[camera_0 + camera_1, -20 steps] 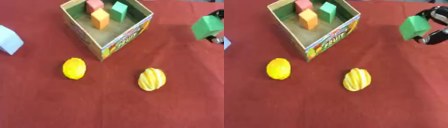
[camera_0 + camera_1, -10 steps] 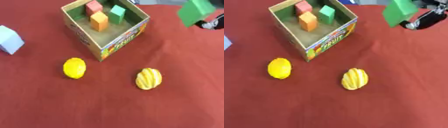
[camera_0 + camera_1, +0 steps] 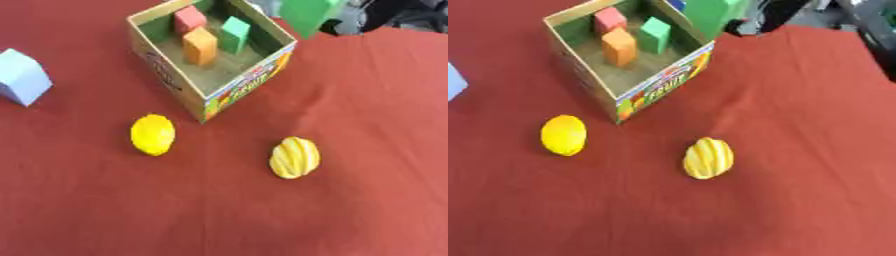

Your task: Pick up objects on the table and place them in the box.

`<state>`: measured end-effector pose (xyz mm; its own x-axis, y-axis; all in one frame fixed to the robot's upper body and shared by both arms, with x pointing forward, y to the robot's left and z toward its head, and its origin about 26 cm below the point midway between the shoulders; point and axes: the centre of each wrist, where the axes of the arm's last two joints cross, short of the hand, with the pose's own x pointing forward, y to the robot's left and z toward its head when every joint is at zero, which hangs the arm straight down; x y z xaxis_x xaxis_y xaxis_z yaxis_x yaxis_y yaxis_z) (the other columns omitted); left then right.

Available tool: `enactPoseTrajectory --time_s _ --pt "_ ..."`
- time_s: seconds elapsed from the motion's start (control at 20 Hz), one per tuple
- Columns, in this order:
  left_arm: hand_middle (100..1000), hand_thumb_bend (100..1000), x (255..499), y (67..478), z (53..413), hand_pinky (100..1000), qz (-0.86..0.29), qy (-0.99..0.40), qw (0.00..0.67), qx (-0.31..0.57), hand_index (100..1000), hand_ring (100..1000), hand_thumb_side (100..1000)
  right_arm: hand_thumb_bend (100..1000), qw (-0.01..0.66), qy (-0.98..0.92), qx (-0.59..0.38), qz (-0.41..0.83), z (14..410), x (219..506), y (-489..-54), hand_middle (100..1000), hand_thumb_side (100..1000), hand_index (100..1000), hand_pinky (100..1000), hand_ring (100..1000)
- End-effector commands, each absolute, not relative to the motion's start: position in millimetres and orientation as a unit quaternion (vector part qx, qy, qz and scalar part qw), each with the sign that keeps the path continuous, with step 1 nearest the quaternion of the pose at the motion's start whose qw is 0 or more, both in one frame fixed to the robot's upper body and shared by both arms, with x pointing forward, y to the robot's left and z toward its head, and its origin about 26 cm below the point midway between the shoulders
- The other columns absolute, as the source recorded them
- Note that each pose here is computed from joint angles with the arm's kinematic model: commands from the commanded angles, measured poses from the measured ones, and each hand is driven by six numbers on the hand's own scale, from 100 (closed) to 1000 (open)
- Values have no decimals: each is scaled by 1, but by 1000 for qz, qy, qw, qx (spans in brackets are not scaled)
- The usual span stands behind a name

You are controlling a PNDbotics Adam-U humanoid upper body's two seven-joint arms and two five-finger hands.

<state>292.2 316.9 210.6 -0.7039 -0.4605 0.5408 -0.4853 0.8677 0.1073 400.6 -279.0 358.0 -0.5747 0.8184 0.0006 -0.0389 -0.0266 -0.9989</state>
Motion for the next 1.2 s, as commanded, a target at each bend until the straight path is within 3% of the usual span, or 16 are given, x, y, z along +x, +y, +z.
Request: enactPoseTrajectory --time_s 0.05,0.4,0.65,0.8,1.2 --pt "557 100 290 317 221 757 7 -928 269 257 816 568 506 100 343 -609 -328 636 358 418 -271 599 122 709 837 750" --pt "556 100 292 315 224 757 8 -931 266 249 816 567 510 100 355 -608 -331 629 343 442 -255 621 122 736 837 773" --pt "556 100 292 314 225 757 7 -933 264 246 816 567 510 100 351 -601 -325 640 333 450 -247 774 168 852 875 888" --pt "557 100 292 314 226 757 7 -933 264 245 815 567 510 172 340 -590 -317 661 332 450 -242 852 129 898 918 962" --pt "558 100 293 313 226 758 6 -933 265 243 816 568 509 238 338 -570 -325 675 337 448 -241 881 100 916 922 971"
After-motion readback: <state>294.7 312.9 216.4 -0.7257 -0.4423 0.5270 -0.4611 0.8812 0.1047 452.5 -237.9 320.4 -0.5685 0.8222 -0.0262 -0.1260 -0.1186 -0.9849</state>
